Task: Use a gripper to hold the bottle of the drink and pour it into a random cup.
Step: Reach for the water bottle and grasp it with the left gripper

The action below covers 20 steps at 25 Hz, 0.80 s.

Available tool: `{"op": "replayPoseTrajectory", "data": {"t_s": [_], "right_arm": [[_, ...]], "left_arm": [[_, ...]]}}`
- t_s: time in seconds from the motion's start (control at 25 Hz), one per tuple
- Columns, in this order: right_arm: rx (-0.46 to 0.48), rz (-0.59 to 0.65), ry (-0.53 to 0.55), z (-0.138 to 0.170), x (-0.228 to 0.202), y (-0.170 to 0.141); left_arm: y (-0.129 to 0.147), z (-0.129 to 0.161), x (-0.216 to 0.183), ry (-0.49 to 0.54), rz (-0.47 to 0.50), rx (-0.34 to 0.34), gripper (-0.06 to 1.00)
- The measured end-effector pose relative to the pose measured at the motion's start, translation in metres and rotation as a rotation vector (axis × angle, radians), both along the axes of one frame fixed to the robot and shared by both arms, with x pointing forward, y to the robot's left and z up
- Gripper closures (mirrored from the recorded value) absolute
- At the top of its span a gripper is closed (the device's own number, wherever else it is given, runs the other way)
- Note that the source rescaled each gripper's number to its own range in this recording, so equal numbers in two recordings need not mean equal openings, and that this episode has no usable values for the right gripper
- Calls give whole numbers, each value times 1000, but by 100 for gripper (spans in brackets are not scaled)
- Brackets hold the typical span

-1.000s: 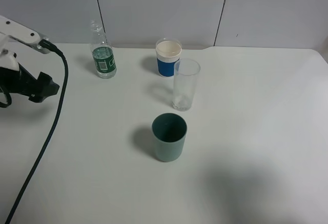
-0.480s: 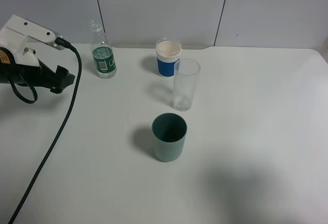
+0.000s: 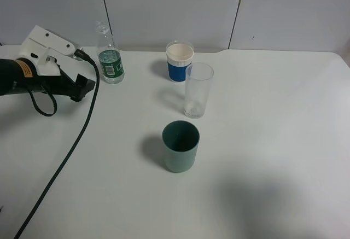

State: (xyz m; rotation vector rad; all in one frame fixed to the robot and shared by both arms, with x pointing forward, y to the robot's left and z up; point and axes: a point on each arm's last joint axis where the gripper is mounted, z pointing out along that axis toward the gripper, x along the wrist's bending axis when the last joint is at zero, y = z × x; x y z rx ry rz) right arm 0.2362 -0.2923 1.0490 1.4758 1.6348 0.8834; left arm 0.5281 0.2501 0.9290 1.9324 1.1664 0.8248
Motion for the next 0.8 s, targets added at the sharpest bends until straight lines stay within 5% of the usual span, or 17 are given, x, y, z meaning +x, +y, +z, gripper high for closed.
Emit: {"op": "replayPoseTrajectory", "data": {"t_s": [0.36, 0.8], "right_arm": [[0, 0, 0, 0, 0, 0], [0, 0, 0, 0, 0, 0]], "left_arm": [[-11, -13, 10, -106, -62, -128, -6], [-17, -27, 37, -144, -80, -161, -2]]}}
